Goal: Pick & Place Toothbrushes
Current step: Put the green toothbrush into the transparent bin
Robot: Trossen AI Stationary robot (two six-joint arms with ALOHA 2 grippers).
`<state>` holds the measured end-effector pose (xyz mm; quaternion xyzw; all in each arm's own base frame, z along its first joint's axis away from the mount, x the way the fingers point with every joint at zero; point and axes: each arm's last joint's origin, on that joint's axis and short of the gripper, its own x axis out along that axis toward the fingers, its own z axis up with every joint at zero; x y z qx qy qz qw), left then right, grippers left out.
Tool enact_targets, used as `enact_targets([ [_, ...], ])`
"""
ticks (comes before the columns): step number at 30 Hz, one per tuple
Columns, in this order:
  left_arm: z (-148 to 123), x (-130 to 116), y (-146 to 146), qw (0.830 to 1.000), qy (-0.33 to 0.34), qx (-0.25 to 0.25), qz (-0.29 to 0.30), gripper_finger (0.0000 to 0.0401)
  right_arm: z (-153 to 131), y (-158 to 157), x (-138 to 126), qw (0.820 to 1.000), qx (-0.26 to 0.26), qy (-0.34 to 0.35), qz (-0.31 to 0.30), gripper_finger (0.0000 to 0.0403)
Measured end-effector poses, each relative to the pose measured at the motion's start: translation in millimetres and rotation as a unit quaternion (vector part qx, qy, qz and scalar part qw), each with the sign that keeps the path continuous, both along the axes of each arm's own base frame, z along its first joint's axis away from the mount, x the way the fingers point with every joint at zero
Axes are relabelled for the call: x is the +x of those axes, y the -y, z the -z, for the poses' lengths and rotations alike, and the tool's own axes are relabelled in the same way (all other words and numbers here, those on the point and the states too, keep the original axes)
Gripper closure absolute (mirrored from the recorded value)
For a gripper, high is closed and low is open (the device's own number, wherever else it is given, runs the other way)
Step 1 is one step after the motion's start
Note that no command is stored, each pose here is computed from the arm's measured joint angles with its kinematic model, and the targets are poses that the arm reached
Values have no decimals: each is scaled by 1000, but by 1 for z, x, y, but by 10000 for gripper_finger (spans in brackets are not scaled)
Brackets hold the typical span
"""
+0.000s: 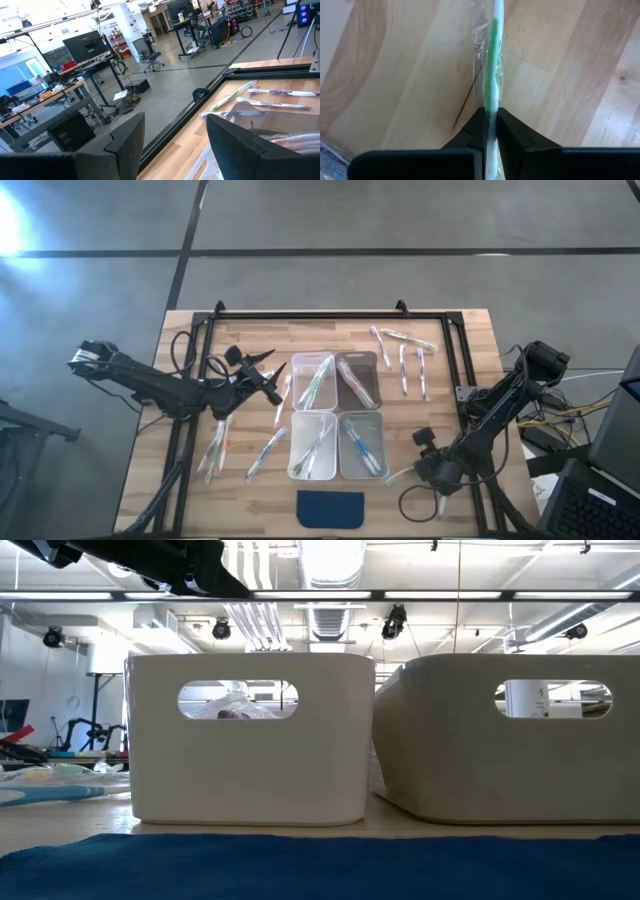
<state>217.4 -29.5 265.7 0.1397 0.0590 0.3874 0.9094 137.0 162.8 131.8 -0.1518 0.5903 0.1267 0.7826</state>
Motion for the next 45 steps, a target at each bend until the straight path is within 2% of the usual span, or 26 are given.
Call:
enact_targets([
  [8,0,0,0,1000,0,0,0,183,-2,-2,1,998,-5,-1,-62,380],
  [11,0,0,0,1000,0,0,0,183,-11,-8,5,997,11,5,-76,386],
  [19,0,0,0,1000,0,0,0,183,-65,-30,22,989,92,79,-84,385],
  [28,0,0,0,1000,9,-9,8,183,-132,-27,32,965,97,243,-28,385],
  [32,1,2,2,999,13,-19,45,183,-148,-17,35,953,73,293,-12,385],
  [37,5,5,6,989,15,-52,137,183,-146,-2,45,938,48,342,-5,385],
  [40,8,6,9,978,15,-80,190,183,-144,5,56,920,44,389,-14,385],
  [45,10,9,13,963,23,-115,243,183,-143,16,76,878,39,476,-40,385],
])
